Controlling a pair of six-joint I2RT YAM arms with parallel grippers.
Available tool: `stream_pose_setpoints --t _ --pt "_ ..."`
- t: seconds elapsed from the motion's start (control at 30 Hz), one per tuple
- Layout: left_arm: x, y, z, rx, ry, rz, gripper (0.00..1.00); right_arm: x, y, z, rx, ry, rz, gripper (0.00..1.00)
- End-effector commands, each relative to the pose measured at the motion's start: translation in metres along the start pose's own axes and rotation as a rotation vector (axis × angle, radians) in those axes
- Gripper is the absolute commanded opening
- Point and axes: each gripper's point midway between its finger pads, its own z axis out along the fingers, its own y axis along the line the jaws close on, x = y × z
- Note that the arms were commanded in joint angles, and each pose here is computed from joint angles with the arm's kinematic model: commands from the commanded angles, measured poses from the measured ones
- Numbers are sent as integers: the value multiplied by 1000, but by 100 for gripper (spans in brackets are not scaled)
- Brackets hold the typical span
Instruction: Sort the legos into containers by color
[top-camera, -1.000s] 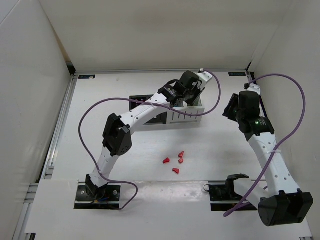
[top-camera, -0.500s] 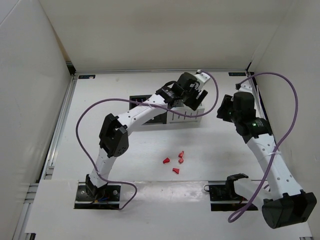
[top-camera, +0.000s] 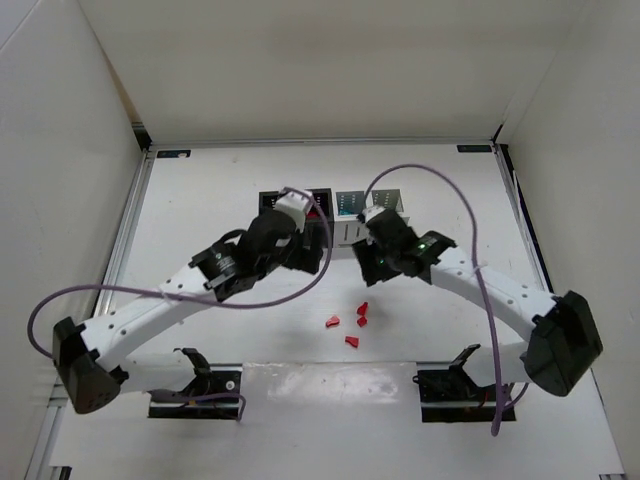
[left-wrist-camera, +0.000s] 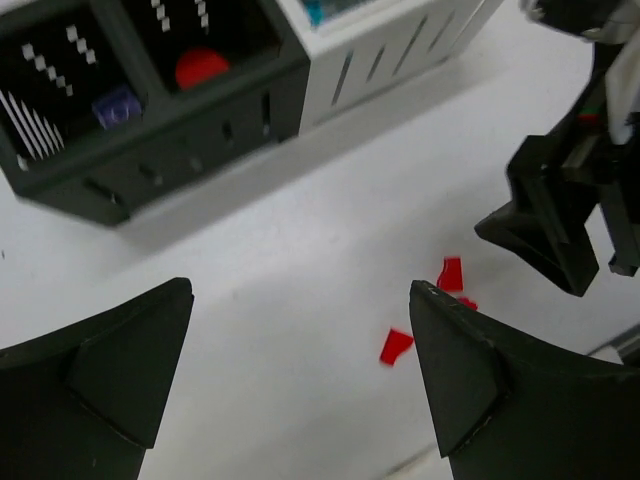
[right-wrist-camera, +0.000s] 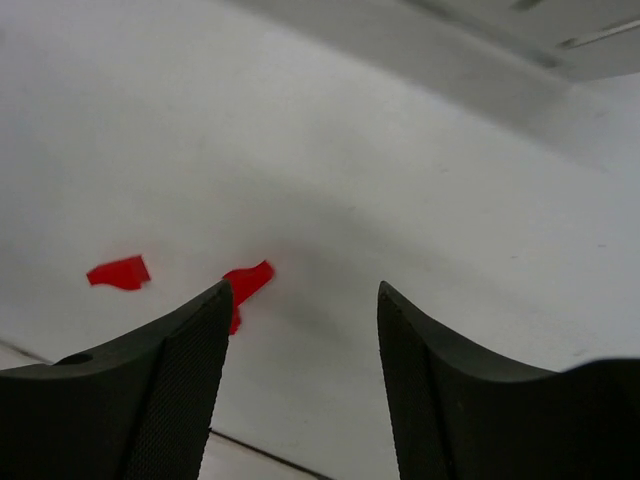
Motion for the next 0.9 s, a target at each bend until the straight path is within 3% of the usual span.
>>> stream_pose_setpoints --t 0.0,0.13,0.37,0.63,0.87 --pt "45 15 -17 -114 71 -96 100 29 18 9 1 107 -64 64" --pt "72 19 -37 -142 148 -75 100 58 40 26 -24 204 -106 65" --pt "79 13 -47 -134 168 -51 100 85 59 46 -20 322 -123 65" --pt "73 12 -50 -127 162 -4 100 103 55 59 35 385 -103 65" --pt "75 10 -49 -114 165 1 100 107 51 70 31 393 -72 58"
